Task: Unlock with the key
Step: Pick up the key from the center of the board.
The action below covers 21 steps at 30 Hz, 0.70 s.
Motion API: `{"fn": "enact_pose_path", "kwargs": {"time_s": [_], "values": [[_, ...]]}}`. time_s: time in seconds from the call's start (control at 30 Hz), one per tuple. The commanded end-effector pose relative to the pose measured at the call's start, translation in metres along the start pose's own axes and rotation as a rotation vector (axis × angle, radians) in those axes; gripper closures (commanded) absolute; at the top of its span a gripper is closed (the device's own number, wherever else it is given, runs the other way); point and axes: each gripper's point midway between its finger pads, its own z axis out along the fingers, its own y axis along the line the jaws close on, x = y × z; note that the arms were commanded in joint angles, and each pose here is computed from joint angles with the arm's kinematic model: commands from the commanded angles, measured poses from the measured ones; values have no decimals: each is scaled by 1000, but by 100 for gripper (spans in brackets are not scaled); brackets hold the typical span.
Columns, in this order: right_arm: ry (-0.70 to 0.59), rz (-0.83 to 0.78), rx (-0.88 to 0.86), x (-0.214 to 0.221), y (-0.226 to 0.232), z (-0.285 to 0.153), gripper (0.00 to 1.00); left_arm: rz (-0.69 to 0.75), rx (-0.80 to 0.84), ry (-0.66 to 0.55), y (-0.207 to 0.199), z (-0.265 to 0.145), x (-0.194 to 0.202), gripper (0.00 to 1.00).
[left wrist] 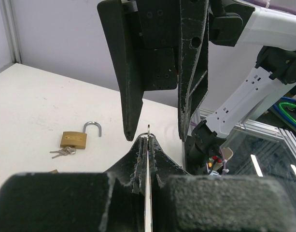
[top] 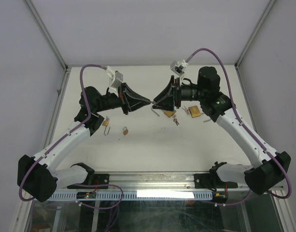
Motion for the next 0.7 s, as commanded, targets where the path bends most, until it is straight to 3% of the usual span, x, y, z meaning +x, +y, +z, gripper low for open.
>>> {"fn": "enact_pose_path", "kwargs": {"time_s": [0.0, 0.37, 0.43, 0.53, 0.67], "values": [[-84, -76, 2, -24, 10, -4, 50, 4, 21, -59, -9, 2, -15, 100], [-80, -65, -17, -24, 8, 1, 50, 8, 38, -93, -11, 6, -22, 100], [-77, -65, -19, -23, 7, 1, 58, 14, 38, -95, -11, 7, -24, 100], [-72, -55, -25, -24, 7, 2, 82, 11, 40, -94, -10, 7, -24, 100], [-75, -62, -21, -25, 7, 1, 96, 9, 34, -92, -9, 7, -23, 100]]}}
